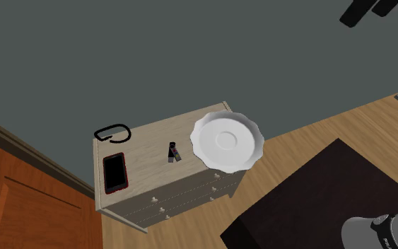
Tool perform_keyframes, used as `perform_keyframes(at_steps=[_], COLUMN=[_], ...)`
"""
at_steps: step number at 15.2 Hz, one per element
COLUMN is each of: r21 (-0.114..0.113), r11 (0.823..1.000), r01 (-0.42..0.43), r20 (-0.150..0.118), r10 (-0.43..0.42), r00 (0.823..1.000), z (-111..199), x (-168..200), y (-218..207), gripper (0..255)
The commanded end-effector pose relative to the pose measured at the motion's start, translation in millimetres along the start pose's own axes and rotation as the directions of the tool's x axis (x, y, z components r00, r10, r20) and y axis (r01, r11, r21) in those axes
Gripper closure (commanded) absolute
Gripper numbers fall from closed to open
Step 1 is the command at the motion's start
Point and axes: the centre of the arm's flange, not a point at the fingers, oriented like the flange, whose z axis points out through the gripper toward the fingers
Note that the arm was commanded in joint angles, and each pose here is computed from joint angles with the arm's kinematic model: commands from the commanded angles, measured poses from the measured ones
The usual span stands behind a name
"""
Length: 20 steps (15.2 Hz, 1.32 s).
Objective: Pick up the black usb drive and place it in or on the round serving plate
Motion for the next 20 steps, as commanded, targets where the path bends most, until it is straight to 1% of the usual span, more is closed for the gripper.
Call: perform_keyframes(at_steps=[1,20], r21=[0.0,-0.03], r11=[1.0,0.999], r01=[0.0,-0.029], r20=[0.0,0.052], r10=[0.0,0.031], r00=[1.0,0.998], z=[0.0,212.7], x=[0.0,74.8], y=[0.0,-120.0], gripper=[0,0])
